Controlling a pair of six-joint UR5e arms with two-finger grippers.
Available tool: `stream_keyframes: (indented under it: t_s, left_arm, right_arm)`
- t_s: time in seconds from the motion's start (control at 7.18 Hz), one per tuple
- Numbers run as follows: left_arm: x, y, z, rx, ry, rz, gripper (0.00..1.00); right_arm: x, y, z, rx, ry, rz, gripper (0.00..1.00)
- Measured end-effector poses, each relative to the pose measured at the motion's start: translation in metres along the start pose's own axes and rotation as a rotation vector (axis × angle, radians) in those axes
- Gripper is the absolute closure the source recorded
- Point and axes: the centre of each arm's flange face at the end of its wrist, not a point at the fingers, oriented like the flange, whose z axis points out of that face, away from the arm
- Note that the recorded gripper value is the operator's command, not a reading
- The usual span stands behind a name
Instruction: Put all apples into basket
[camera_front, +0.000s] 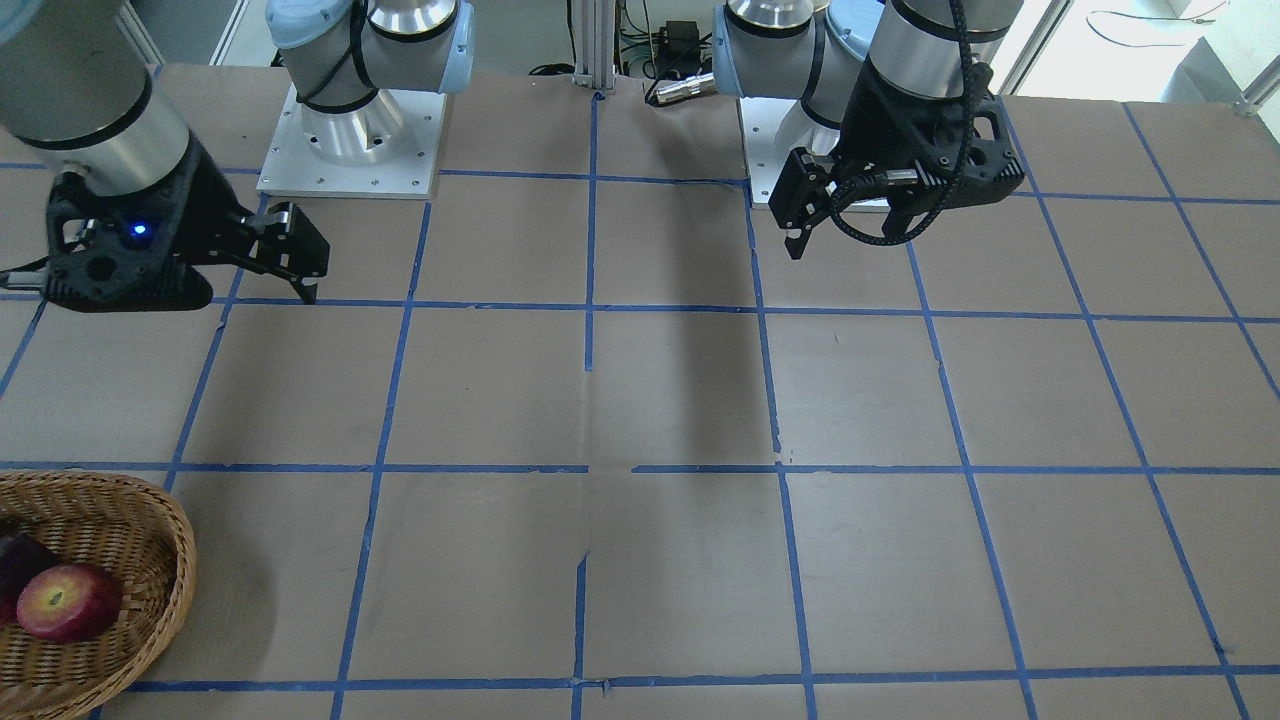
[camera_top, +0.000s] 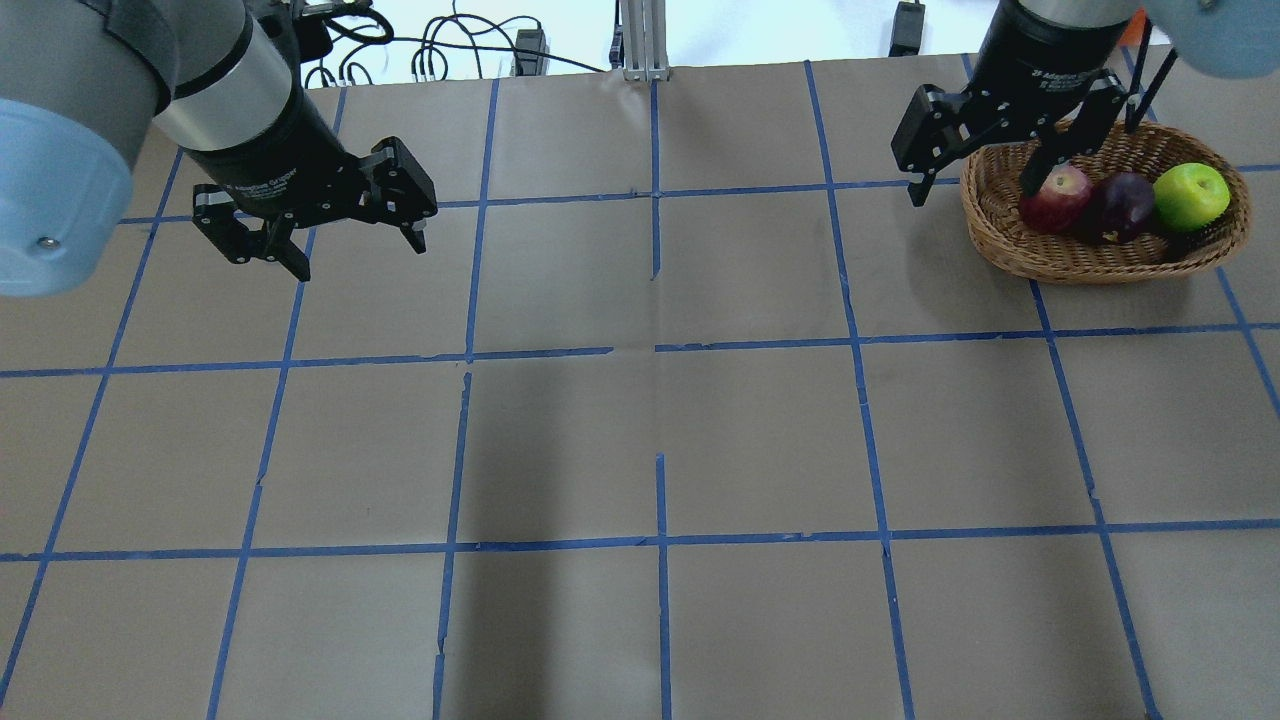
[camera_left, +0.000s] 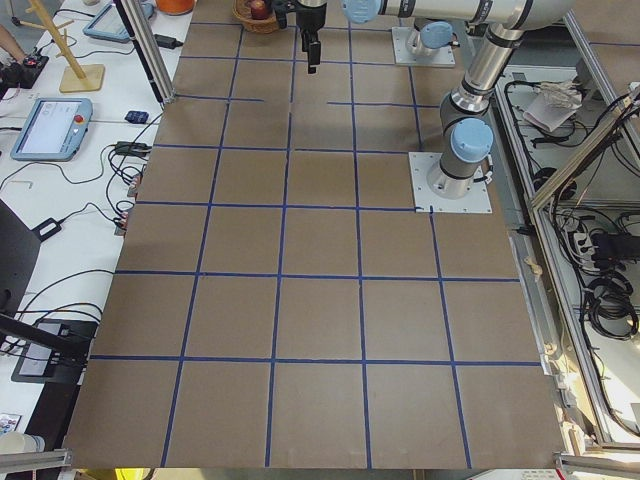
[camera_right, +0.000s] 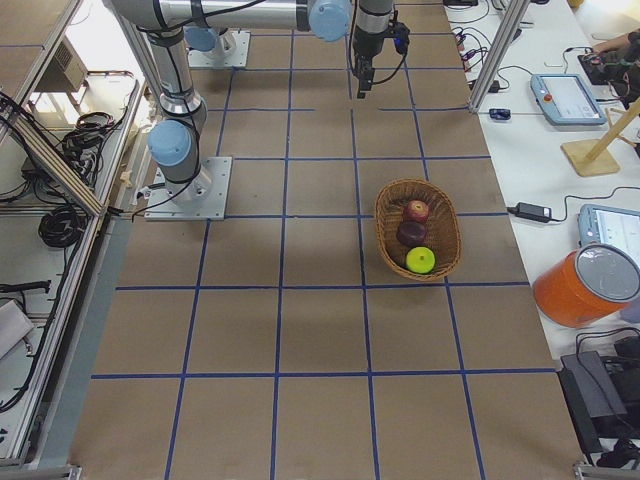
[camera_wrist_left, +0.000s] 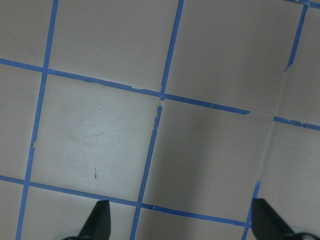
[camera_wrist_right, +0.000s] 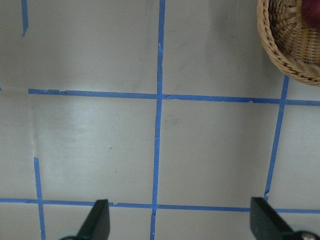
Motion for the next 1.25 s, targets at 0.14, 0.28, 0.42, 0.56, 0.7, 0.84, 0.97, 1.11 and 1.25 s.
stream_keyframes:
  t_s: [0.14,0.28,0.42,0.56,0.7,0.84,0.97,1.11,1.25]
  left_arm:
    - [0.000,0.000,-0.001,0.001,0.000,0.016,0.00]
    - [0.000,-0.001,-0.002,0.003,0.002,0.024,0.00]
    - [0.000,-0.002,-0.004,0.006,0.005,0.026,0.00]
    - [0.000,-0.002,-0.004,0.007,0.006,0.026,0.00]
    - [0.000,-0.002,-0.004,0.007,0.005,0.026,0.00]
    - [0.000,-0.002,-0.004,0.006,0.005,0.026,0.00]
    - [0.000,-0.002,-0.004,0.006,0.005,0.027,0.00]
    - [0.000,-0.002,-0.004,0.006,0.004,0.028,0.00]
    - [0.000,-0.002,-0.004,0.006,0.003,0.030,0.00]
  right_arm:
    - [-0.010,0.011,0.003,-0.009,0.001,-0.005,0.00]
    - [-0.014,0.018,0.003,-0.010,0.003,-0.014,0.00]
    - [-0.014,0.022,-0.002,-0.001,0.010,-0.020,0.00]
    - [-0.012,0.027,-0.005,0.004,0.016,-0.014,0.00]
    - [-0.009,0.034,-0.007,0.000,0.017,-0.003,0.00]
    - [-0.008,0.042,-0.007,-0.004,0.017,0.004,0.00]
    - [-0.009,0.048,-0.006,-0.008,0.017,0.006,0.00]
    - [-0.010,0.052,-0.006,-0.010,0.016,0.005,0.00]
    - [-0.012,0.054,-0.006,-0.010,0.012,0.004,0.00]
